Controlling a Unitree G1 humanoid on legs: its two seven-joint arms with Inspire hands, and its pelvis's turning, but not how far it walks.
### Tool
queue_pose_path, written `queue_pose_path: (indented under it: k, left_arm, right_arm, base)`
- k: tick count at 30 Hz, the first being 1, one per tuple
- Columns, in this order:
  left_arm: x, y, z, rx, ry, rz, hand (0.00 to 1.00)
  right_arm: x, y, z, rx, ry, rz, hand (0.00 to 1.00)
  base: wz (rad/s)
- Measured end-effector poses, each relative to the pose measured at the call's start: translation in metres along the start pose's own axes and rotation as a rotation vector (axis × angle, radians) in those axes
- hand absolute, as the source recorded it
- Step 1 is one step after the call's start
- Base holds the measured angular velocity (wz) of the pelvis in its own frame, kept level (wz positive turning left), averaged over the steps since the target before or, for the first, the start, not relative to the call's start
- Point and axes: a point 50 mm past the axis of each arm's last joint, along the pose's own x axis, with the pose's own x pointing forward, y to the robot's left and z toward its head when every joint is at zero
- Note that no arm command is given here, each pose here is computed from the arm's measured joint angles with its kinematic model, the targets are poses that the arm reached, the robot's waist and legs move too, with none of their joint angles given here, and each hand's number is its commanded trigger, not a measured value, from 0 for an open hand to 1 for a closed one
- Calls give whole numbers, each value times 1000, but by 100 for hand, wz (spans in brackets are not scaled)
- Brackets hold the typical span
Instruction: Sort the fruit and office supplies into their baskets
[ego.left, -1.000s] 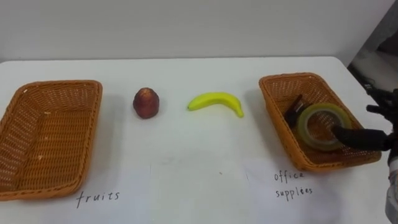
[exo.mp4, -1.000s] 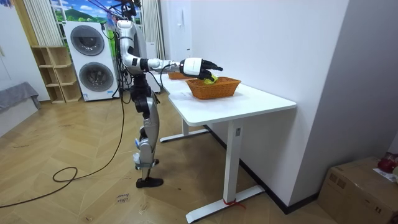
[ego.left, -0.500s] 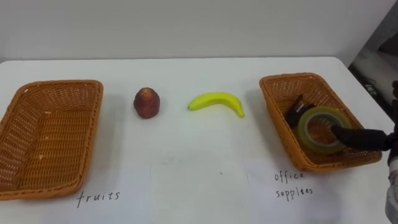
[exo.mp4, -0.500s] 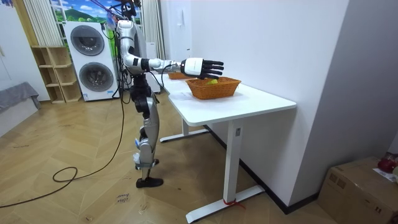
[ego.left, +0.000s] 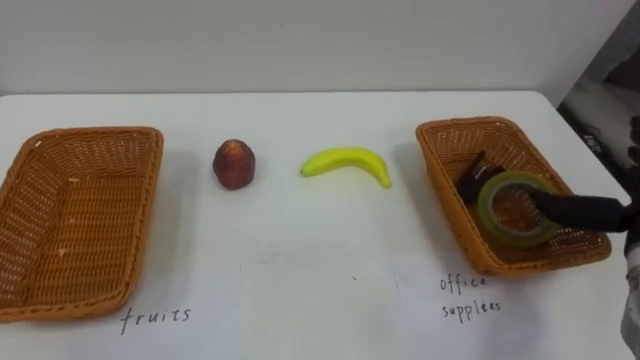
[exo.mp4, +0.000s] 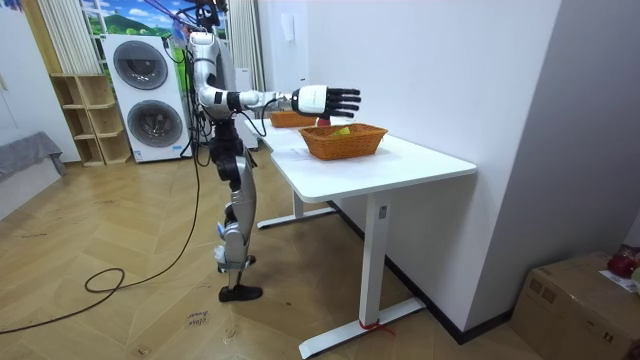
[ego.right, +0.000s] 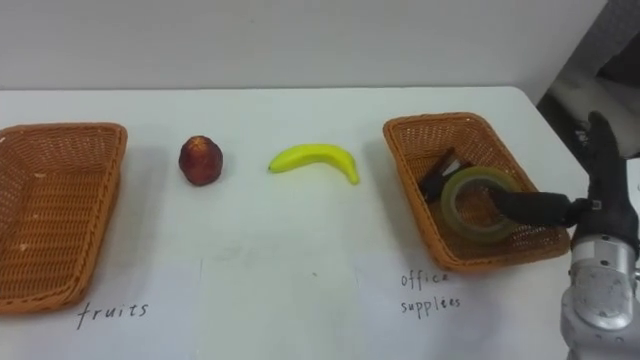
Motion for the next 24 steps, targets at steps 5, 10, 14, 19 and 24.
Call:
queue_pose_path:
  k: [5, 10, 14, 19, 24]
  left_arm:
    - [2, 3, 2, 3, -6, 8, 0]
    - [6, 8, 9, 2, -22, 10, 0]
    - [7, 9, 12, 1, -27, 3, 0]
    - [5, 7, 4, 8, -10, -2, 0]
    - [0, 3, -12, 7, 31, -18, 0]
  right_arm:
    - [8, -2, 22, 9, -90, -22, 0]
    - [16, 1, 43, 41, -166, -42, 0]
    - [21, 3, 54, 59, -209, -45, 0]
    - [21, 3, 54, 57, -211, -45, 0]
    - [21, 3, 54, 32, -217, -49, 0]
  base:
    - [0]
    - [0]
    - [1]
    - [2]
    - [2]
